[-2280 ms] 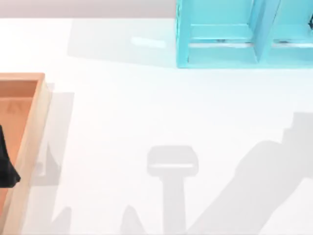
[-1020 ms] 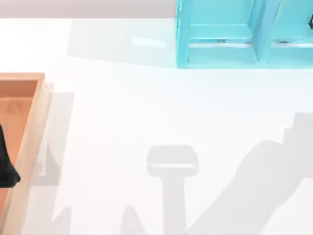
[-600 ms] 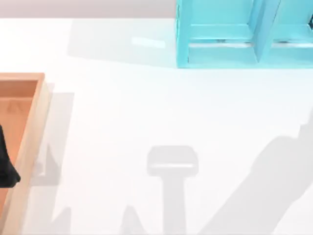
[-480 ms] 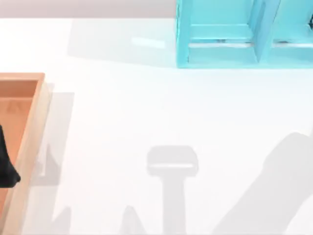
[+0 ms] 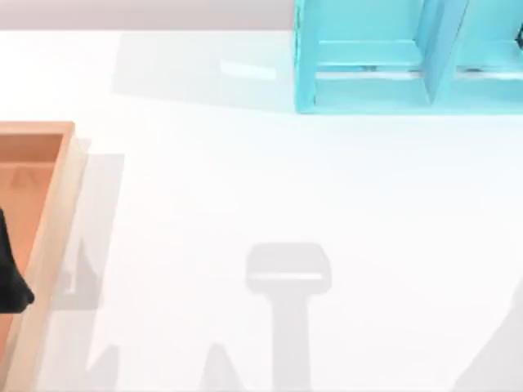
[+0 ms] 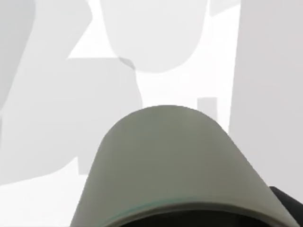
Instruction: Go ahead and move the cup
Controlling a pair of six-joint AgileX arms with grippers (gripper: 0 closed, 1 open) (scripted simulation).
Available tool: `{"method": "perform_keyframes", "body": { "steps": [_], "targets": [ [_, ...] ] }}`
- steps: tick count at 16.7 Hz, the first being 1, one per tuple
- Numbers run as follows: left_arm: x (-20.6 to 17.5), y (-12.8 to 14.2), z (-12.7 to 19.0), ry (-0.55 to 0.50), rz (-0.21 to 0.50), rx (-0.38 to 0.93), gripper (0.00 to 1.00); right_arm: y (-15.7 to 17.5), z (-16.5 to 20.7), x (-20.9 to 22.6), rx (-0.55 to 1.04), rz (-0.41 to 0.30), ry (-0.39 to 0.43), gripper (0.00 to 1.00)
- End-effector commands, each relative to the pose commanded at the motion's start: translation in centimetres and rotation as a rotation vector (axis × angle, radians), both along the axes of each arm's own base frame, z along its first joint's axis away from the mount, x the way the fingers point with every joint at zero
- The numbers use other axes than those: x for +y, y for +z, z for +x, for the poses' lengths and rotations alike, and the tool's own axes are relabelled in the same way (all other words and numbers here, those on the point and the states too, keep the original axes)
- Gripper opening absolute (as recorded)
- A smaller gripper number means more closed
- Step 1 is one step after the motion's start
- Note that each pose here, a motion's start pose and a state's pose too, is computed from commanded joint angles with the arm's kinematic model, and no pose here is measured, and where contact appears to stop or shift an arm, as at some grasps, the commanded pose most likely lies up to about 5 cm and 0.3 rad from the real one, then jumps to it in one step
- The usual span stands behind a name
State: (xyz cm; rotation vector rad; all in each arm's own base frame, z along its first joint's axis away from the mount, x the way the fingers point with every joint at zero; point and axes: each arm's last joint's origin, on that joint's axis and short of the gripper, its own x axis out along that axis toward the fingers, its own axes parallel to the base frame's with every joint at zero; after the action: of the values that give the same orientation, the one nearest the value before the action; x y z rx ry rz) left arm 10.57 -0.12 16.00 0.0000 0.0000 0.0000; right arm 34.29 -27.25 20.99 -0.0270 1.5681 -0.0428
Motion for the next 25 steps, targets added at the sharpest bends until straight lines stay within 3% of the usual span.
{"method": "perform_keyframes", "body": {
  "steps": [6, 12, 17, 25],
  "targets": [
    [0.0, 0.0, 0.0, 0.000, 0.000, 0.000, 1.00, -0.3, 0.1, 0.1, -0.004, -0.004, 0.004, 0.00],
    [0.0, 0.0, 0.0, 0.000, 0.000, 0.000, 1.00, -5.8, 0.0, 0.5, -0.002, -0.002, 0.002, 0.00],
    [0.0, 0.0, 0.0, 0.000, 0.000, 0.000, 1.00, -6.4, 0.0, 0.6, 0.000, 0.000, 0.000, 0.00],
    [0.0, 0.0, 0.0, 0.000, 0.000, 0.000, 1.00, -6.4, 0.0, 0.6, 0.000, 0.000, 0.000, 0.60]
  ]
}}
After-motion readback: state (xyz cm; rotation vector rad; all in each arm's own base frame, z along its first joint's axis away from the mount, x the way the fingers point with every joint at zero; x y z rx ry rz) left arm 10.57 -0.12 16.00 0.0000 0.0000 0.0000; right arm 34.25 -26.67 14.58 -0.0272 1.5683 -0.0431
